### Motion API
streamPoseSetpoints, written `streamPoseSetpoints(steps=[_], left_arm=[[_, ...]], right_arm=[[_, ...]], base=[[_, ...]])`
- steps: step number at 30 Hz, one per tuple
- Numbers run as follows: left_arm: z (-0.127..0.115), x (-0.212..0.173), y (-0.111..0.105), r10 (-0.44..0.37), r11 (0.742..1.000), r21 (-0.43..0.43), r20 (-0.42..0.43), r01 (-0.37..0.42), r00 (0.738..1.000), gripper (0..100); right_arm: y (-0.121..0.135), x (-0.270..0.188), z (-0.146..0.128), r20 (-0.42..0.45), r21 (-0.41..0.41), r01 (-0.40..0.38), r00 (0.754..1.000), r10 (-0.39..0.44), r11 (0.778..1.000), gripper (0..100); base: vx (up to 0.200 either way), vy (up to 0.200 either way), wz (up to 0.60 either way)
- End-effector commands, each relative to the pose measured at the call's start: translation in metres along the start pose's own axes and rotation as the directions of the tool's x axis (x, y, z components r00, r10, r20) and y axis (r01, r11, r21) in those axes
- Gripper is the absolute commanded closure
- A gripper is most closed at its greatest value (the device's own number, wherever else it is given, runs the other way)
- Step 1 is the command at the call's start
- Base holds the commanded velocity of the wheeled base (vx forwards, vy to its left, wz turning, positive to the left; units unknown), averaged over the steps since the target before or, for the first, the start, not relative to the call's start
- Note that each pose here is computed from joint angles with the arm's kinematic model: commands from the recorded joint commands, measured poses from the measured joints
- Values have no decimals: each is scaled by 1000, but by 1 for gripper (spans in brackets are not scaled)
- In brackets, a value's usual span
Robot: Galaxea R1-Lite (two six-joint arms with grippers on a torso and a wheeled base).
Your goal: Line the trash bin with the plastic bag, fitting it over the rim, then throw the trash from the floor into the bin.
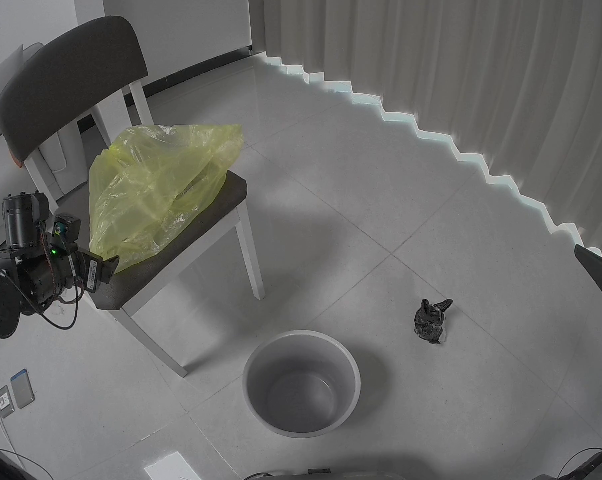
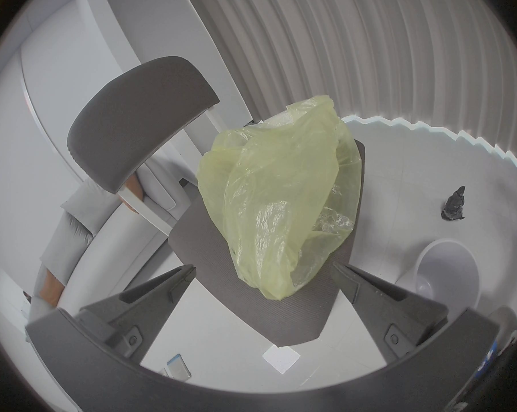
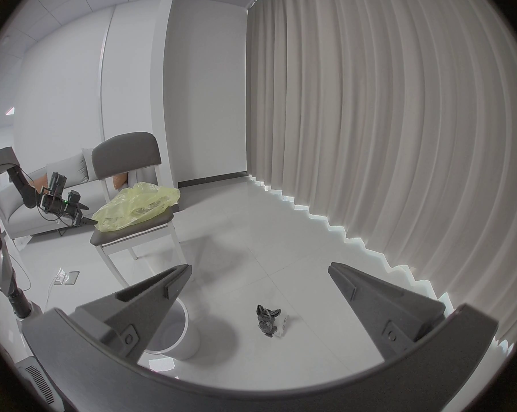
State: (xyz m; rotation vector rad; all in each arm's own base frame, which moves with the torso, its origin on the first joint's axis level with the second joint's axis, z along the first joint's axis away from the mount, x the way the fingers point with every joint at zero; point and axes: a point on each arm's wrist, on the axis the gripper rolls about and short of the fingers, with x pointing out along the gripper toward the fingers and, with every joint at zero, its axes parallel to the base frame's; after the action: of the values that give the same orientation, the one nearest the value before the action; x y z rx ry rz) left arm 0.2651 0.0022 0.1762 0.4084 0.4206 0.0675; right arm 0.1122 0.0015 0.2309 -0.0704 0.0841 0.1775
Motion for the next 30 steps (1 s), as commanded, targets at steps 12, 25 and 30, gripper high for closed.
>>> streamPoseSetpoints(steps=[12,25,30], left_arm=[[8,23,7,67,996,56,5,-67,998,0],[12,32,18,103,993,64,10,-103,995,0],[11,33,19,102,992,72,7,-102,995,0]], right_arm=[[0,3,-2,-14,1,-2,1000,2,1000,0],[-1,5,-3,-21,4,-1,1000,1,1000,0],[-1,5,-3,-24,3,0,1000,0,1000,0]], base=[[0,0,0],[0,0,0],[0,0,0]])
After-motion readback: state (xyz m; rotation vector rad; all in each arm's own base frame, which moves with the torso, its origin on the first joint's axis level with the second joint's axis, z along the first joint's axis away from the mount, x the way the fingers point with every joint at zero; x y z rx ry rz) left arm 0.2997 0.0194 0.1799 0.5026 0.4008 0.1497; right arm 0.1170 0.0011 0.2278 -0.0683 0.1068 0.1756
